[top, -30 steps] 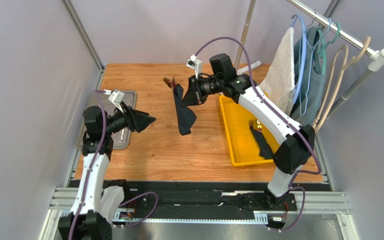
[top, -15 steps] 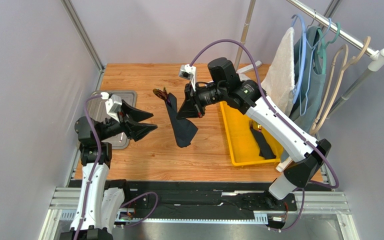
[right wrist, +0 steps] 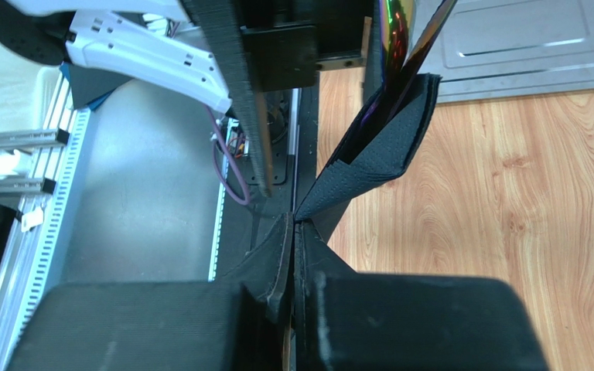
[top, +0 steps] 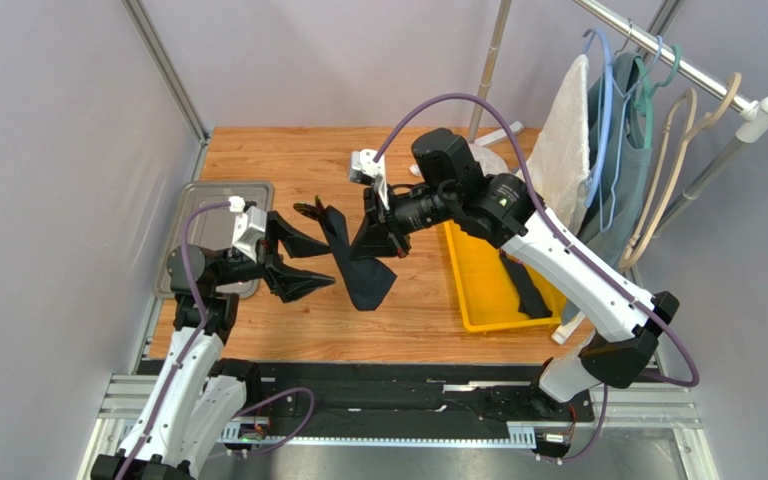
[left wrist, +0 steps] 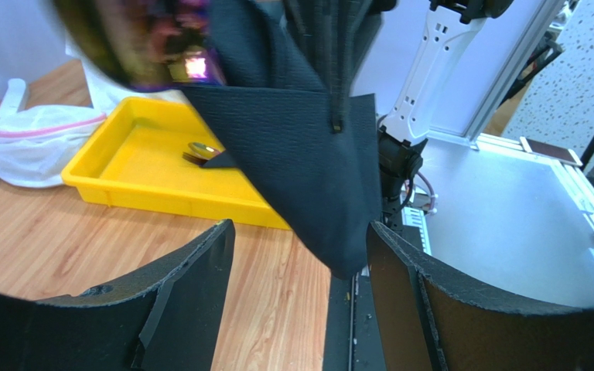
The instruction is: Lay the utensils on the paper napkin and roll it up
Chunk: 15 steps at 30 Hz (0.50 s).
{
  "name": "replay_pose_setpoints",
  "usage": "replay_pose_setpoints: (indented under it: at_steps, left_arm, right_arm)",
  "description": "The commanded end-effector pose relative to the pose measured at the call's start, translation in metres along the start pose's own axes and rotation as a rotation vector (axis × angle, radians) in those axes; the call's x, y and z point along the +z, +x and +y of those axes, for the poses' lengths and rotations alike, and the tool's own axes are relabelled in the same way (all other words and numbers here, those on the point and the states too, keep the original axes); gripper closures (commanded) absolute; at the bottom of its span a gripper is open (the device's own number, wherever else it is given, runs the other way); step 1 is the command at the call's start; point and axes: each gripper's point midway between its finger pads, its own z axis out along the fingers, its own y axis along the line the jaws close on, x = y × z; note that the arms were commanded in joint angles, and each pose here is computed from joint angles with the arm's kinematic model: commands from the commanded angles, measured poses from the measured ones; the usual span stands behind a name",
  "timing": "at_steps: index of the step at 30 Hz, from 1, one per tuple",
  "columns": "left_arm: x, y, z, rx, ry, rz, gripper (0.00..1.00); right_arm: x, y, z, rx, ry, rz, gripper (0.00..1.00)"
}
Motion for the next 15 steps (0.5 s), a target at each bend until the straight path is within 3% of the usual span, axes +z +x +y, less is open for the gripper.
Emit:
replay_pose_setpoints:
  at_steps: [1, 8, 15]
  left_arm:
    - [0.003, -0.009, -0.01, 0.055, 0.039, -0.024, 0.28]
    - [0.005, -0.017, -0.045, 0.149, 0.151, -0.01, 0.3]
    - [0.014, -0.025, -0.042, 0.102, 0.133, -0.054, 0.33]
  right_arm:
    - [-0.019, -0.032, 0.031, -0.198, -0.001, -0.074, 1.0]
    - [-0.016, -0.03, 0.044, -0.247, -0.004, -0.062, 1.0]
    - [-0.015, -0.036, 0.057, -0.279, -0.026, -0.072, 1.0]
